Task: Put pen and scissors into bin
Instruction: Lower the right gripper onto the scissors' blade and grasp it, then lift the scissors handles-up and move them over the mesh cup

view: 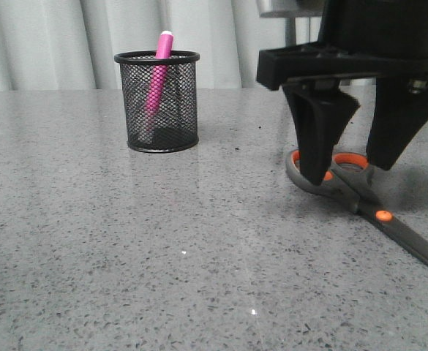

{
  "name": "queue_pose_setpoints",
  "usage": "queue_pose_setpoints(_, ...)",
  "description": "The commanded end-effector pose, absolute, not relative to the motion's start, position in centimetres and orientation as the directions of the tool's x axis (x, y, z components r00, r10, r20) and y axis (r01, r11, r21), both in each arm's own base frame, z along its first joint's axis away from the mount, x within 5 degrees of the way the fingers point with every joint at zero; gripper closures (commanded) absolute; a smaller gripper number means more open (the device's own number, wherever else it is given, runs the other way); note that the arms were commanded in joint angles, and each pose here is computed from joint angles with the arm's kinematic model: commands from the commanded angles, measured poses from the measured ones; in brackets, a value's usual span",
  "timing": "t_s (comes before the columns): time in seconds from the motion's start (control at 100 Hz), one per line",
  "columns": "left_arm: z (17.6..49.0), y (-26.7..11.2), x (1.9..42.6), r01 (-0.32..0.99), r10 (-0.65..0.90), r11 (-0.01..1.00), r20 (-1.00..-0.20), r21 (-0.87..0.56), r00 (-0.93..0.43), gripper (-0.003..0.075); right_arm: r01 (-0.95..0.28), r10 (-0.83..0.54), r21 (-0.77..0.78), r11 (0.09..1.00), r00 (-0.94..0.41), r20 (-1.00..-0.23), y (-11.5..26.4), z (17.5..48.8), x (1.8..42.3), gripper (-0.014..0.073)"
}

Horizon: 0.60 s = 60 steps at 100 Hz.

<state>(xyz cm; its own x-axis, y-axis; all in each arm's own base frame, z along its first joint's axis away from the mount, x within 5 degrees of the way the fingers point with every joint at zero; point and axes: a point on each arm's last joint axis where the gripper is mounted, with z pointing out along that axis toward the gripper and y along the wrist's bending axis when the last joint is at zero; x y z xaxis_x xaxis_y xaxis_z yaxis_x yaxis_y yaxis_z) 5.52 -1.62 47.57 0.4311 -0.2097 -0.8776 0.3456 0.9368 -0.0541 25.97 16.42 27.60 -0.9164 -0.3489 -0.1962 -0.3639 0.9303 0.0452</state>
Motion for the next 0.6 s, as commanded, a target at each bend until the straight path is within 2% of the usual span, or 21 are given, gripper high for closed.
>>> queue_pose_setpoints(0.0, 48.2, -1.8, 5.3, 0.37, -0.21, 0.929, -0.869, -0.033, 0.449, 0.0426, -0.358, -0.335, 0.057, 0.932, -0.91, -0.245, 16.5, 28.9, 26.0, 0.0146)
queue_pose_setpoints(0.23, 48.3, -1.9, 5.2, 0.377, -0.21, 0.926, -0.868, -0.029, 0.45, 0.0426, -0.348, -0.334, 0.054, 0.936, -0.925, -0.183, 16.1, 26.5, 25.4, 0.0146)
queue_pose_setpoints(0.53, 48.3, -1.9, 5.2, 0.377, -0.21, 0.926, -0.868, -0.029, 0.45, 0.0426, -0.324, -0.291, 0.107, 0.94, -0.924, -0.247, 16.3, 25.2, 25.9, 0.0155)
queue_pose_setpoints(0.59, 48.3, -1.9, 5.2, 0.377, -0.21, 0.926, -0.868, -0.029, 0.45, 0.0426, -0.316, -0.281, 0.11, 0.942, -0.926, -0.253, 16.2, 25.1, 26.1, 0.0211)
